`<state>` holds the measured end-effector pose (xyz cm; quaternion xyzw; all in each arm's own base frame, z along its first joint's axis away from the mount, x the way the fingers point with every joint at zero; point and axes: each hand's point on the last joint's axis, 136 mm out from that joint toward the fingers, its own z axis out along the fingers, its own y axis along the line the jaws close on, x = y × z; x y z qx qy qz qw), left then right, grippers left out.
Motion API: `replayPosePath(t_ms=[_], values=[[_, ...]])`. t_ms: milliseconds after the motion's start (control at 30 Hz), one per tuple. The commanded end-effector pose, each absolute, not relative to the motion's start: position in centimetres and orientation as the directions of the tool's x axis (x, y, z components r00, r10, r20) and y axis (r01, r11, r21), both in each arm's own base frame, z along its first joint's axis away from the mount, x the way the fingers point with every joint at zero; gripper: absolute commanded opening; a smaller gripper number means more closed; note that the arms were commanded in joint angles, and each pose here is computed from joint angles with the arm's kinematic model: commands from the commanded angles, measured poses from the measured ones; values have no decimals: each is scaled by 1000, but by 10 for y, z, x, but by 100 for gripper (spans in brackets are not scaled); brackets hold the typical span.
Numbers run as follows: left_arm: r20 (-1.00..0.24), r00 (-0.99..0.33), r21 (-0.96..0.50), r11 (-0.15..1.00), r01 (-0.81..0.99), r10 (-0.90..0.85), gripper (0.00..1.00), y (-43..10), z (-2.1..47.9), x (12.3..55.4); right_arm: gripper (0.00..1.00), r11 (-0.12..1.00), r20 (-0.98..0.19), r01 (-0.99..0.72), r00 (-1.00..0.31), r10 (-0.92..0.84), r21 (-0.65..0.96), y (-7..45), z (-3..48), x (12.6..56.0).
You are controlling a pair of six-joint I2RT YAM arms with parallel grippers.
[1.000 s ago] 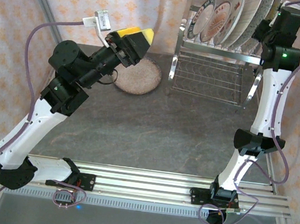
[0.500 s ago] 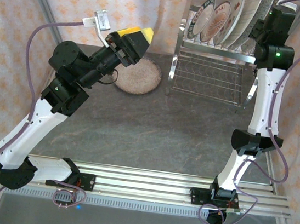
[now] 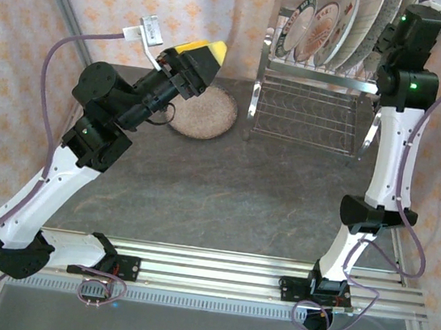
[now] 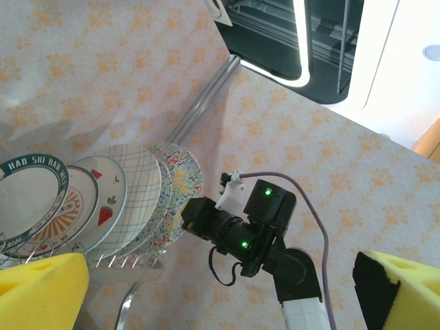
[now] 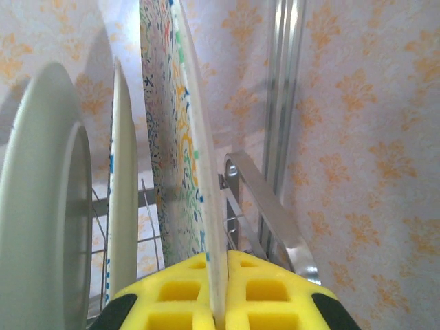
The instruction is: Unload the plates from the dish rack
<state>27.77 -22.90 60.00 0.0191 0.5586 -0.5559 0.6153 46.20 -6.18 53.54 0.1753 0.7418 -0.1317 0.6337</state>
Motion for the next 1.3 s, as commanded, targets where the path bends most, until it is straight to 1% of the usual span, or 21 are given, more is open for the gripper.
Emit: replayPosePath(t_ms=[0, 433, 833, 1033, 1267], values=[[-695, -234, -588, 351, 729, -680, 99, -232, 608, 274, 0, 876, -995, 472, 54, 86, 101, -73, 597, 419], [-683, -276, -609, 318, 727, -677, 99, -247, 600, 276, 0, 860, -993, 497, 70, 90, 113, -78, 607, 395], [-639, -386, -679, 254, 688, -665, 99, -284, 577, 284, 0, 863, -989, 483, 80, 126, 149, -77, 611, 369], [-558, -505, -774, 192, 603, -659, 99, -311, 552, 299, 0, 863, -984, 474, 66, 164, 176, -75, 606, 354], [-392, -671, -878, 39, 477, -630, 99, -363, 520, 312, 0, 858, -978, 472, 64, 199, 205, -76, 605, 329]])
